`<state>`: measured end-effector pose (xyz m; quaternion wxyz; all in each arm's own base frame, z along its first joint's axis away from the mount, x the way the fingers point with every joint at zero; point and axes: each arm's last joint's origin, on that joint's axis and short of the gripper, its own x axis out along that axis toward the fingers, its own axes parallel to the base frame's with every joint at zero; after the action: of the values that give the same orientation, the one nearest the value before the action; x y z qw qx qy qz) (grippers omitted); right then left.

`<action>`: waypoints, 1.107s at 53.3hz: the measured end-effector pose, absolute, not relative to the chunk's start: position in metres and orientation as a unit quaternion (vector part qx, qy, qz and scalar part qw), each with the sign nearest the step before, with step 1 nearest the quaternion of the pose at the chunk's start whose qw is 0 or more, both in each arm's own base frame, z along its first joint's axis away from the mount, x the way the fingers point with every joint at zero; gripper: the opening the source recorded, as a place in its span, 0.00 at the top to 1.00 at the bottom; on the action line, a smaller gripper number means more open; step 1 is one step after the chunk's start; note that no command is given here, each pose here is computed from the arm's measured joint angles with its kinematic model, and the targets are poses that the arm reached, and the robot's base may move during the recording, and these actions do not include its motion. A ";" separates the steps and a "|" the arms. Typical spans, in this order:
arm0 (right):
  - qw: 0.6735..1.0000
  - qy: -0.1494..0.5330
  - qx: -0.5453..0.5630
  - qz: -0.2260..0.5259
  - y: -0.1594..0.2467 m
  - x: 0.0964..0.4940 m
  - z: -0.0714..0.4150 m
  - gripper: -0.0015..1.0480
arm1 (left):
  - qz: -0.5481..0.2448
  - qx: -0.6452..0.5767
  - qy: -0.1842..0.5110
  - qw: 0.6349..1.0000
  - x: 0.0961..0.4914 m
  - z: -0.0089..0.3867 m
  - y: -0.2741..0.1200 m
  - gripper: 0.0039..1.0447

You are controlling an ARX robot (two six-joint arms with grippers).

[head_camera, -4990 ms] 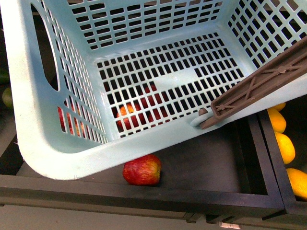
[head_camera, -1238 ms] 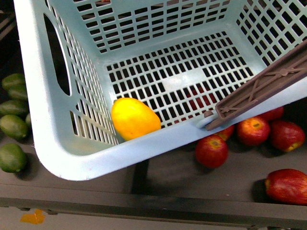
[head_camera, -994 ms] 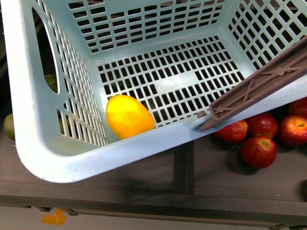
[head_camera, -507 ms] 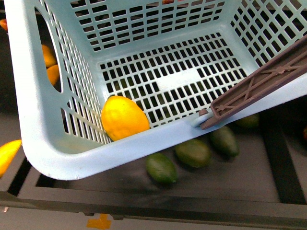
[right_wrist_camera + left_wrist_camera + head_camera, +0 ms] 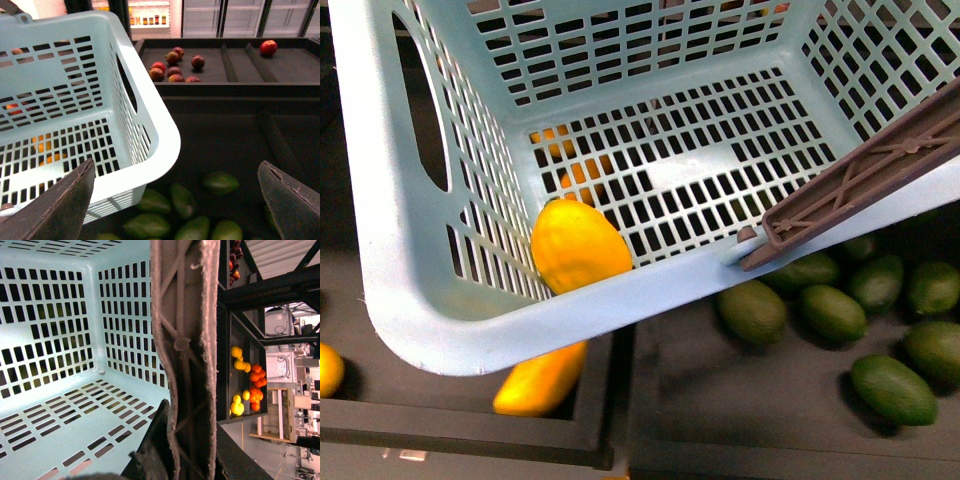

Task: Pick lemon and mango into basket

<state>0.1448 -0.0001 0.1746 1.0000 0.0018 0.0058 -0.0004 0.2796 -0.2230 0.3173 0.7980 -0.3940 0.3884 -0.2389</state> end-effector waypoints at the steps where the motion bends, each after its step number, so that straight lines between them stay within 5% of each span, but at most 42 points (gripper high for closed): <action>1: 1.000 0.005 0.002 -0.001 0.000 0.145 0.175 0.08 | -0.239 -0.394 0.389 0.798 0.280 0.317 -0.223 0.94; 59: 1.000 0.005 0.002 0.006 0.000 0.145 0.175 0.08 | -0.229 -0.397 0.383 0.802 0.283 0.317 -0.219 0.94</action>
<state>0.1448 0.0003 0.1750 1.0000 0.0016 0.0051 0.0055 0.2830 -0.2187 0.3173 0.8020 -0.3971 0.3829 -0.2288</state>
